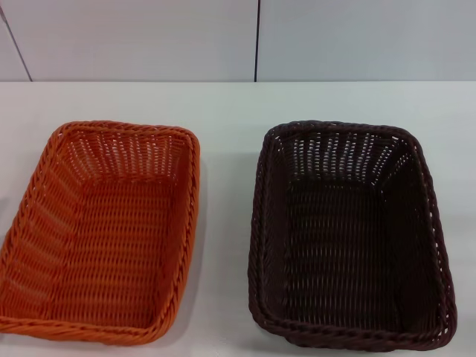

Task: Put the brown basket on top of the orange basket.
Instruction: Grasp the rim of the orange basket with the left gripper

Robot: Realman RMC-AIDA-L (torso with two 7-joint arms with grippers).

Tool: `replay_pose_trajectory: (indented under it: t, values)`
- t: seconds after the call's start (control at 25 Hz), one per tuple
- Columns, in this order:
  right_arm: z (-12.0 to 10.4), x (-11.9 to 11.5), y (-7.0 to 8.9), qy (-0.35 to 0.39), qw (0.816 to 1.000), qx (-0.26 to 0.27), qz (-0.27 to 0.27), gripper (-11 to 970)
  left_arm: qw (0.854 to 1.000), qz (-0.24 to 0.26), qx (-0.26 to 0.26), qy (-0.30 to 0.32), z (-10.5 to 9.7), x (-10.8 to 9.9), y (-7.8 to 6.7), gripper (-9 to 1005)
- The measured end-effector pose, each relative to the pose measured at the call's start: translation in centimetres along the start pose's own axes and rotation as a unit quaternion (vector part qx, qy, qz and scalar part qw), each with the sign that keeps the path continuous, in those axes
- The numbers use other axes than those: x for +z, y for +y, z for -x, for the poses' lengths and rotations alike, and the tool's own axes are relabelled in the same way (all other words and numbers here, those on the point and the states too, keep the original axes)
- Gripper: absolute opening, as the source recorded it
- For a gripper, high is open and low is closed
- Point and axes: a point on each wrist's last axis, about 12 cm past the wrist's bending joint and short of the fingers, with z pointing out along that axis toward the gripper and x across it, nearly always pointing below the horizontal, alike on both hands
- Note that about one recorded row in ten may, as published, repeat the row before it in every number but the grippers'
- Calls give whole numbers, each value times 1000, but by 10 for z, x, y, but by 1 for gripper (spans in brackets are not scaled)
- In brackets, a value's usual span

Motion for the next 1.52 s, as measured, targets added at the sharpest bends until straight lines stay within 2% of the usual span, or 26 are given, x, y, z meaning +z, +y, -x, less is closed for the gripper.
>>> replay_pose_trajectory:
  t: [0.28,0.4,0.56,0.6,0.64,0.76,0.8,0.84,1.04,1.16,1.2,1.36,1.52]
  values:
    - [-1,0,1,1,1000,1,0,569,998,-53,-7,36,-4,17,0,821]
    - [-1,0,1,2,1000,1,0,569,997,-48,-5,56,-8,33,8,820]
    - [-1,1,1,2,1000,1,1,569,996,-62,-6,64,-3,68,19,819]
    - [-1,1,1,2,1000,1,1,569,996,-62,-6,64,-3,68,19,819]
    - [-2,0,1,3,1000,1,1,569,995,-70,-15,72,2,91,24,819]
    - [-3,-1,1,7,1000,2,-1,569,991,-81,-22,100,13,122,30,818]
    - [-3,-1,1,9,1000,1,-1,569,991,-81,-22,100,13,122,30,818]
    - [-3,-2,1,10,1000,1,-2,569,987,-94,-26,128,25,144,32,817]
    - [-3,-5,-2,14,1000,-1,-6,568,972,-137,-17,189,58,183,24,816]
    - [-3,-5,-3,15,1000,-1,-8,568,956,-168,3,241,81,203,10,815]
    - [-3,-5,-3,16,1000,-1,-8,568,946,-181,22,267,88,210,3,815]
    - [-4,-2,-2,18,1000,0,-8,568,899,-200,73,383,102,228,-23,814]
    - [-5,0,-1,20,1000,0,-7,569,852,-184,96,480,105,236,-38,813]
